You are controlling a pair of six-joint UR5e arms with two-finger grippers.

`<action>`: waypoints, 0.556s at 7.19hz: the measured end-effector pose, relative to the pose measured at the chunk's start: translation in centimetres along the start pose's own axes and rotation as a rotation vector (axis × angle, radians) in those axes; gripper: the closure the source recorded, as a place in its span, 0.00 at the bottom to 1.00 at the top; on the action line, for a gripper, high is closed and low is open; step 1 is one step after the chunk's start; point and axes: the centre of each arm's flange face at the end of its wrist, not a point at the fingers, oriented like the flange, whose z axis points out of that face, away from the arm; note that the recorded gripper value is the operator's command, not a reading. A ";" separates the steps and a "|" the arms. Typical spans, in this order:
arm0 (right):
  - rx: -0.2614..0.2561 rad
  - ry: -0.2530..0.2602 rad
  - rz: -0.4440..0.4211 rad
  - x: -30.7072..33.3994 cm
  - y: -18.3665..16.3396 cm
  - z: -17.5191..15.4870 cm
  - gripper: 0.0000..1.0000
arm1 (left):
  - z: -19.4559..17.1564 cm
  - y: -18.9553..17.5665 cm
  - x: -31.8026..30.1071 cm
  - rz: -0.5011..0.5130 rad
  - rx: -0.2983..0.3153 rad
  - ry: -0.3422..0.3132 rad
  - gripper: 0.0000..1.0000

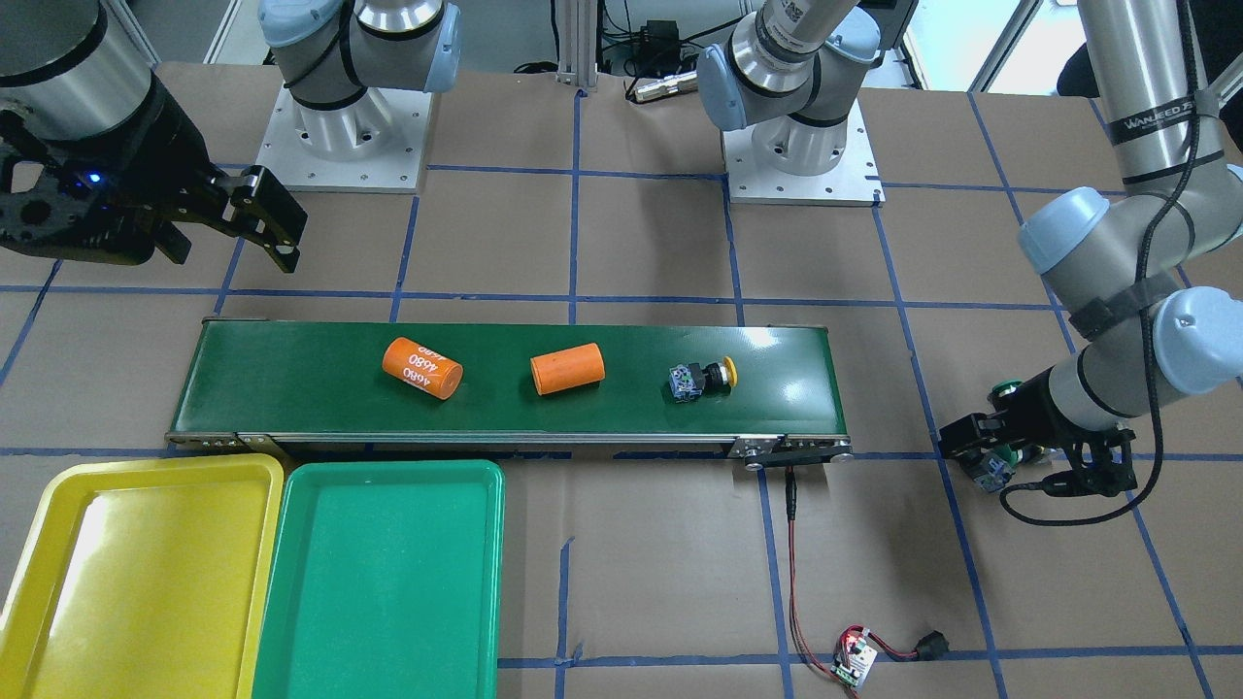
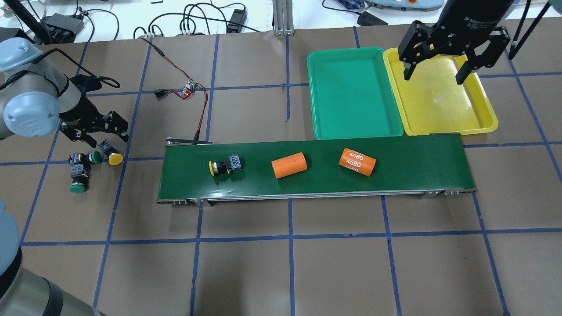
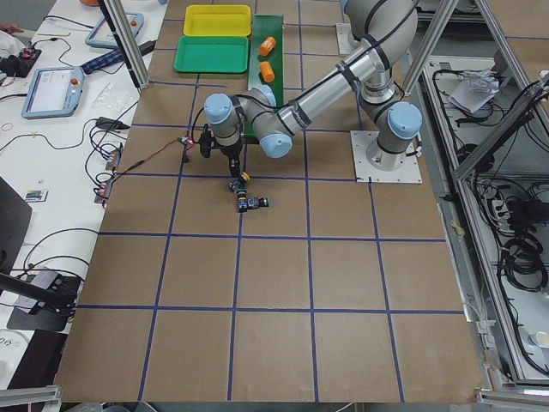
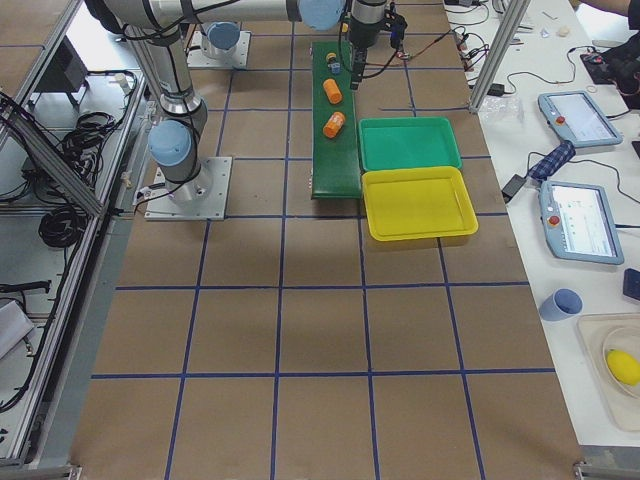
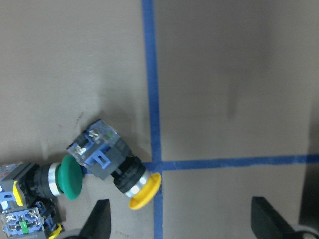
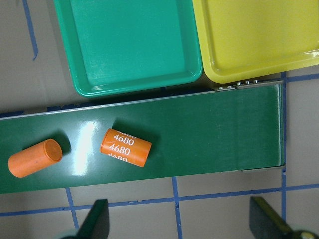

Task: Sort buttons by color to trays
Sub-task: 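Grasp another push button from the pile with the left gripper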

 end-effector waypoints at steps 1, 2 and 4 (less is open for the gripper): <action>0.001 0.002 -0.014 -0.9 0.4 0.0 0.00 | 0.9 -0.2 -1.2 -0.100 -0.006 -0.032 0.00; 0.004 0.006 -0.032 -2.1 0.8 0.1 0.00 | 2.0 0.1 -2.8 -0.218 -0.022 -0.045 0.00; 0.020 0.013 -0.051 -3.6 1.2 0.2 0.00 | 4.1 1.5 -4.3 -0.419 -0.065 -0.045 0.00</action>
